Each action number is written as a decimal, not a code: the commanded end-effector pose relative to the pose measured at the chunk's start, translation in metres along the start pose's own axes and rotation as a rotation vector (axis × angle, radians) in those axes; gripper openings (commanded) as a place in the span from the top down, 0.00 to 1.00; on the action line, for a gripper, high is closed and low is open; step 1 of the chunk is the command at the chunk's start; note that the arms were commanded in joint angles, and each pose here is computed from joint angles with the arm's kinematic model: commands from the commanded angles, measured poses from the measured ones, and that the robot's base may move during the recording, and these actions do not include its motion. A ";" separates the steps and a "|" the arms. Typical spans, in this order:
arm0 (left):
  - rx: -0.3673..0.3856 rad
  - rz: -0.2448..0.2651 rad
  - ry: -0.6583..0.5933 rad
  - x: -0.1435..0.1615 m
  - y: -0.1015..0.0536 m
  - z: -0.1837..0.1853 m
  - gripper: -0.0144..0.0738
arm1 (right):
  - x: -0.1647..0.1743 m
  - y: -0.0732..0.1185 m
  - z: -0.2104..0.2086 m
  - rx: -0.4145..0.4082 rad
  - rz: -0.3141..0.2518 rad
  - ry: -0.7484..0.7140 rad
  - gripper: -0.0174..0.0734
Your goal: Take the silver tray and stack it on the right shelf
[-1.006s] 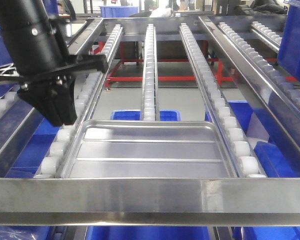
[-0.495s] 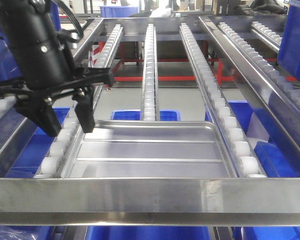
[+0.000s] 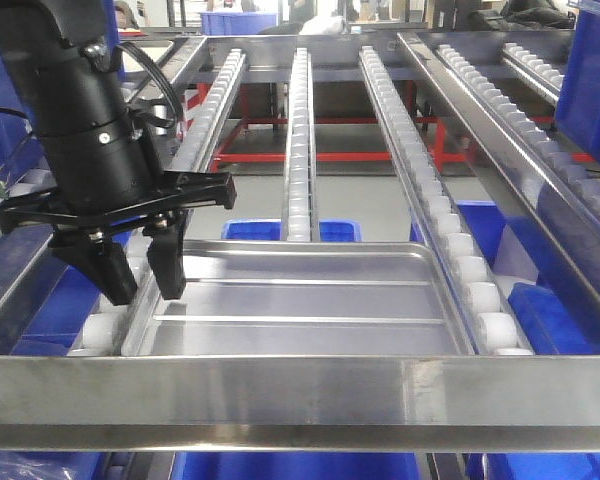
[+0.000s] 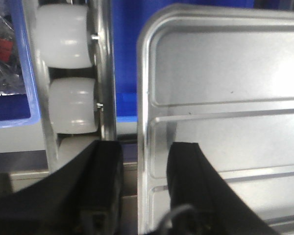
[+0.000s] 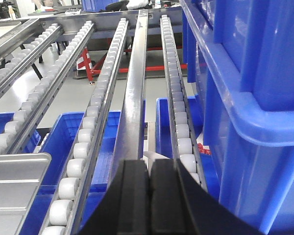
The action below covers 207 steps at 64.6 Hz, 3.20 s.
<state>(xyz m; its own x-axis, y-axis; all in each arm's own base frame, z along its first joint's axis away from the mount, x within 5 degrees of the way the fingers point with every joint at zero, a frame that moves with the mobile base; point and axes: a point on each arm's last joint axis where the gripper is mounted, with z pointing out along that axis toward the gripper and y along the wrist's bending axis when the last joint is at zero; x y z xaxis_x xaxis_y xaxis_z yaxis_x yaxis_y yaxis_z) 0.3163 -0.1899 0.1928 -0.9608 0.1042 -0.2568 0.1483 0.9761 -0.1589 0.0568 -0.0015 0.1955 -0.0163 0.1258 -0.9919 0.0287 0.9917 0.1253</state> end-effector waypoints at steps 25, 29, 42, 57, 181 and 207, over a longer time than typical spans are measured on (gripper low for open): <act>0.045 -0.005 -0.065 -0.006 -0.008 -0.019 0.81 | -0.009 0.001 -0.002 -0.005 -0.010 -0.106 0.75; 0.044 -0.005 -0.063 -0.006 -0.008 -0.019 0.84 | -0.009 0.001 -0.002 -0.005 -0.010 -0.106 0.75; 0.045 -0.006 -0.063 -0.006 -0.008 -0.019 0.94 | -0.009 0.001 -0.002 -0.005 -0.010 -0.106 0.75; 0.042 -0.006 -0.053 -0.005 -0.007 -0.019 0.95 | -0.009 0.001 -0.002 -0.005 -0.010 -0.106 0.75; 0.017 -0.002 0.003 0.000 -0.005 -0.019 0.95 | -0.044 0.091 0.122 -0.299 0.072 0.786 0.75; 0.017 -0.002 0.003 0.000 -0.005 -0.019 0.95 | -0.032 0.134 0.215 -0.283 0.025 1.067 0.74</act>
<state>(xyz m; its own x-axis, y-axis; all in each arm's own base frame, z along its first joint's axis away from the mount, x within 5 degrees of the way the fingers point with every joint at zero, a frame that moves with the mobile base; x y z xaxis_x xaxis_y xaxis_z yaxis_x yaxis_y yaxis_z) 0.3143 -0.1899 0.1905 -0.9695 0.1013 -0.2233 0.1385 0.9777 -0.1579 0.2581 0.1133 0.2251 -0.8881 -0.0252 -0.4589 -0.1657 0.9489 0.2686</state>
